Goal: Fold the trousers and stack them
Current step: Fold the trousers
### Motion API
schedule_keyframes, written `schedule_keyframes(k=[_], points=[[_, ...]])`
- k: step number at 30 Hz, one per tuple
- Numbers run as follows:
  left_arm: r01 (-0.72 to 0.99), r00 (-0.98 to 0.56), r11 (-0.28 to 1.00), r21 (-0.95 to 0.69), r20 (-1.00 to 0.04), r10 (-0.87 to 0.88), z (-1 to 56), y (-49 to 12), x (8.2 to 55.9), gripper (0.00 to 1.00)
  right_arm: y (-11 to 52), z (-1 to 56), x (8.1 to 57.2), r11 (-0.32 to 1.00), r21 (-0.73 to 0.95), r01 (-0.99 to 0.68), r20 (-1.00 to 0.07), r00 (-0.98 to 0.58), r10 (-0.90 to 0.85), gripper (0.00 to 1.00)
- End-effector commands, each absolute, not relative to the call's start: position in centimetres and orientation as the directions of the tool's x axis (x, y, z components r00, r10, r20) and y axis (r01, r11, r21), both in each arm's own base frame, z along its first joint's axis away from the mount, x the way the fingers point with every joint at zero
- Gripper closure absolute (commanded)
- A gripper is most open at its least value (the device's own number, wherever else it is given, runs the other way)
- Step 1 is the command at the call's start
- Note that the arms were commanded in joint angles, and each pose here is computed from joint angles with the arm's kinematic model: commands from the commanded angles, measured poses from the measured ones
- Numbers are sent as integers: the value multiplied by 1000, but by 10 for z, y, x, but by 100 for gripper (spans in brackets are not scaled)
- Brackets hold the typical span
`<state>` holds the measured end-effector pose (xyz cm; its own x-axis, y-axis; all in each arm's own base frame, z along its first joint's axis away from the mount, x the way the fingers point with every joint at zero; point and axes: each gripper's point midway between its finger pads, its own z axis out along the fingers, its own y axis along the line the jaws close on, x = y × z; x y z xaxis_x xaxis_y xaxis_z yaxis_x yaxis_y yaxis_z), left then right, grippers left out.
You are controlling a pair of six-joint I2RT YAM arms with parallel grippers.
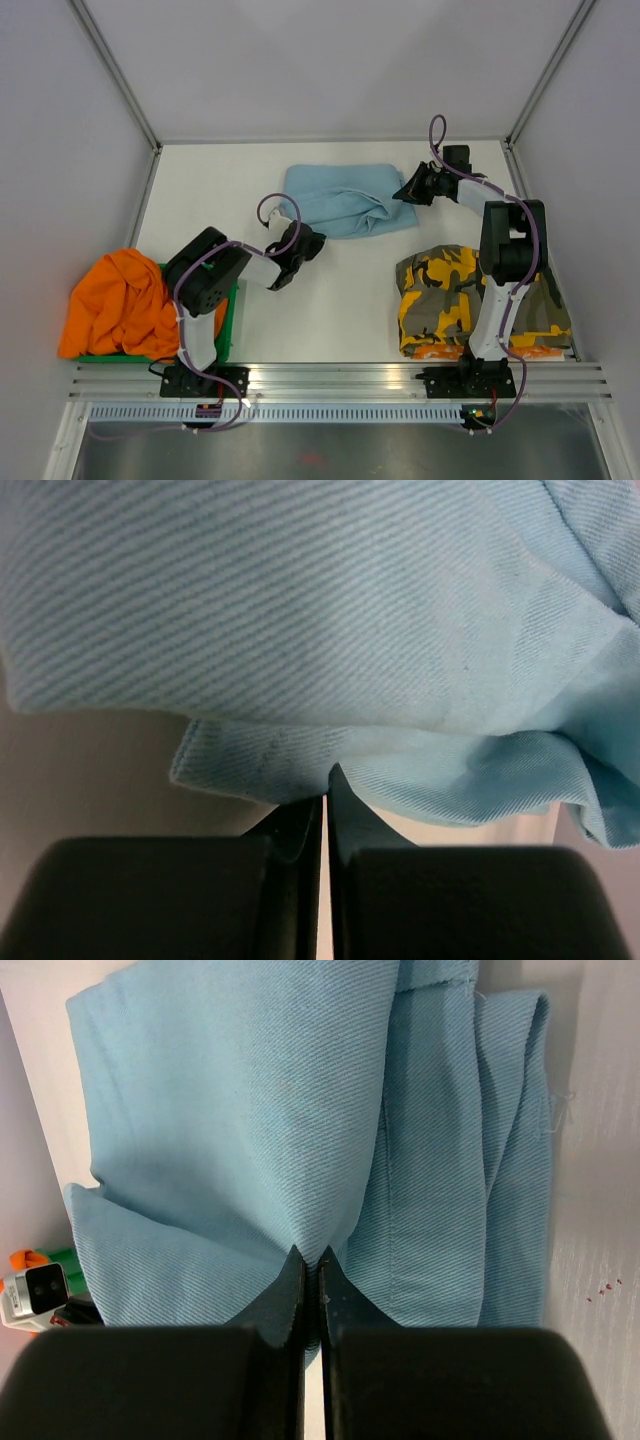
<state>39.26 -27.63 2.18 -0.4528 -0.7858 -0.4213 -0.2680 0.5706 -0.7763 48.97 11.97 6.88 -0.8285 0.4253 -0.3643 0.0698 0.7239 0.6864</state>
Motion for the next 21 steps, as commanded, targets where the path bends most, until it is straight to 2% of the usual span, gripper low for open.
schedule_keyframes(k=[1, 6, 9, 12, 15, 17, 21], points=[[-228, -391, 650, -725, -544, -743, 41, -253, 404, 98, 114, 86, 499, 737, 675, 16, -432, -802, 413, 100], [-155, -293, 800, -579, -747, -597, 99, -223, 411, 98, 120, 110, 508, 721, 690, -60, -481, -782, 395, 100], [-128, -208, 838, -530, -812, -545, 139, -207, 417, 98, 110, 132, 521, 700, 703, -123, -529, -749, 399, 100], [-108, -166, 865, -489, -849, -501, 161, -199, 428, 98, 116, 156, 529, 654, 721, -230, -577, -722, 382, 100], [-78, -166, 889, -451, -874, -457, 167, -202, 434, 98, 113, 171, 537, 669, 685, -288, -636, -685, 357, 100], [-43, -188, 886, -461, -868, -461, 166, -209, 431, 98, 103, 163, 540, 687, 681, -252, -620, -698, 358, 99], [54, -326, 859, -509, -822, -467, 143, -241, 409, 98, 96, 143, 542, 665, 710, -231, -575, -736, 357, 94]])
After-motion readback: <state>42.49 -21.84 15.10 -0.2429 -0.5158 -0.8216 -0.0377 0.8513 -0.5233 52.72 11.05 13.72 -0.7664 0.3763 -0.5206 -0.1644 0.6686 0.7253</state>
